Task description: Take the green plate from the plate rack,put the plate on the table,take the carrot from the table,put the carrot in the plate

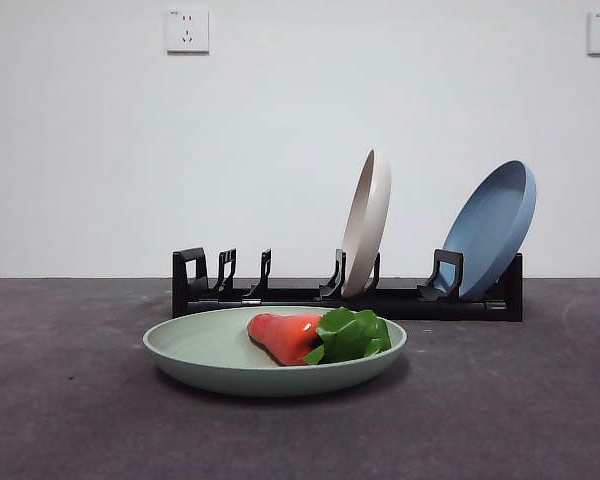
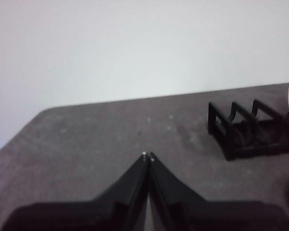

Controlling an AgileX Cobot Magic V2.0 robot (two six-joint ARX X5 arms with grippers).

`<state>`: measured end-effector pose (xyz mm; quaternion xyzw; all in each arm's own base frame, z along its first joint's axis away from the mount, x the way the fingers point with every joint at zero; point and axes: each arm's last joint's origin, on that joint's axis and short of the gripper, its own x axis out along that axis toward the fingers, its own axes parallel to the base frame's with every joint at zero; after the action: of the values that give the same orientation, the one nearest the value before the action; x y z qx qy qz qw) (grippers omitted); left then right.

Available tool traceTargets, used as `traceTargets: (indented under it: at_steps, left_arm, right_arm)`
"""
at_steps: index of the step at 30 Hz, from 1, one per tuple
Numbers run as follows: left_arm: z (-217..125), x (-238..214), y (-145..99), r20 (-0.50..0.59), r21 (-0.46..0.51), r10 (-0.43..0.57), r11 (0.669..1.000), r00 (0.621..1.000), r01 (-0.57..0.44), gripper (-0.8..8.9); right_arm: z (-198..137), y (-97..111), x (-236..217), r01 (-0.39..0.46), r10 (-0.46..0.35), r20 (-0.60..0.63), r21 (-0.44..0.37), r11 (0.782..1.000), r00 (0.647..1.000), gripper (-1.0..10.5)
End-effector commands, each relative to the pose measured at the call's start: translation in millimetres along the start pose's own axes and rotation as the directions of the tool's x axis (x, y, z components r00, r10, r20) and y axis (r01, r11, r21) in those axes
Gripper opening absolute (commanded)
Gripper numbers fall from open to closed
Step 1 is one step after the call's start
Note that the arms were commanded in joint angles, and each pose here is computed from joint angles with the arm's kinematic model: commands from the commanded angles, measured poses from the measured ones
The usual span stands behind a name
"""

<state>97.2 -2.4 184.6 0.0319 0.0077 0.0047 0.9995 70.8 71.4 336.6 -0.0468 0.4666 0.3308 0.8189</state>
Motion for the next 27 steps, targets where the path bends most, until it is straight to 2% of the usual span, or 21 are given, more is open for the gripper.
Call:
traceTargets:
  at_steps: [1, 11, 17, 27]
  left_arm:
    - [-10.8, 0.3, 0.3, -0.013, -0.016, 0.009, 1.0, 1.0, -0.009, -0.01]
    - [-29.8, -1.1, -0.3, -0.124, -0.015, 0.006, 1.0, 0.992, -0.008, -0.01]
    - [-35.5, -2.0, -0.3, -0.183, -0.06, 0.007, 0.998, 0.983, -0.018, -0.01]
    - [-36.1, -2.1, -0.4, -0.189, -0.059, 0.006, 0.998, 0.982, -0.018, -0.01]
  right_arm:
    - [0.2, 0.2, 0.0, 0.001, -0.001, 0.005, -0.006, 1.0, 1.0, 0.0]
    - [0.2, 0.2, 0.0, 0.001, -0.001, 0.005, -0.007, 1.0, 1.0, 0.0]
    - [0.2, 0.2, 0.0, 0.001, -0.001, 0.005, -0.006, 1.0, 1.0, 0.0]
    - [0.2, 0.2, 0.0, 0.001, -0.001, 0.005, -0.006, 1.0, 1.0, 0.0]
